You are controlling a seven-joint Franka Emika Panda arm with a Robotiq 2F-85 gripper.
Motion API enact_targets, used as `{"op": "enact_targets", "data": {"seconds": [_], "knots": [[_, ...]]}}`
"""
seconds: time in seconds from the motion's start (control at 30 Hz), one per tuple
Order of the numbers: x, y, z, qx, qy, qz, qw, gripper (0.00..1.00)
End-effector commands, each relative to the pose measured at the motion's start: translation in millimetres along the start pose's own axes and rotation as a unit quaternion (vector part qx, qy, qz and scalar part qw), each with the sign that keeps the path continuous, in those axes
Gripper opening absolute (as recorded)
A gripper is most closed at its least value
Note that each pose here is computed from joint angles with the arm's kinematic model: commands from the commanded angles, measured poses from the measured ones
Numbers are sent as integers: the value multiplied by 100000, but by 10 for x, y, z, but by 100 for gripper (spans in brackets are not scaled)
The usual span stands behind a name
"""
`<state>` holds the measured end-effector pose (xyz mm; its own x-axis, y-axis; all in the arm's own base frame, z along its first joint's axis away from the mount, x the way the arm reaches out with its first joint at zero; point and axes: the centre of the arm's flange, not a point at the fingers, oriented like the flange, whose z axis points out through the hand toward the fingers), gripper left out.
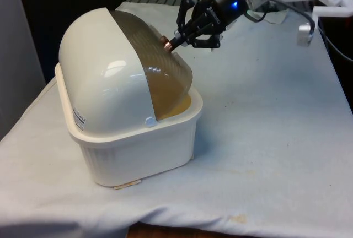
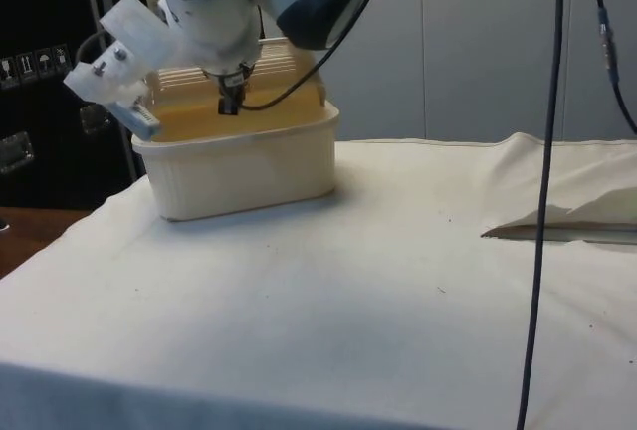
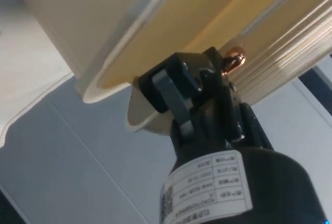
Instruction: Open the lid, then close it.
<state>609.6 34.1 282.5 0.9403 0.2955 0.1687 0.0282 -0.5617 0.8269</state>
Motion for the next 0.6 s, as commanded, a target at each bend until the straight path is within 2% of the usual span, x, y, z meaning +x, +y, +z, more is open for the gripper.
{"op": "enact_targets", "data": {"seconds": [0.0,0.17,0.2,0.33,0.5,0.53,0.57], "knots": [[9,33,-3,-173,309,154,99999,0],[46,150,14,-1072,295,1096,99988,0],[41,130,6,-805,12,1043,99991,0],[61,198,44,-1794,334,1653,99970,0],[67,248,90,-3187,604,2716,99910,0],[60,229,65,-2733,325,2525,99930,0],[68,262,100,-3493,684,2935,99894,0]]}}
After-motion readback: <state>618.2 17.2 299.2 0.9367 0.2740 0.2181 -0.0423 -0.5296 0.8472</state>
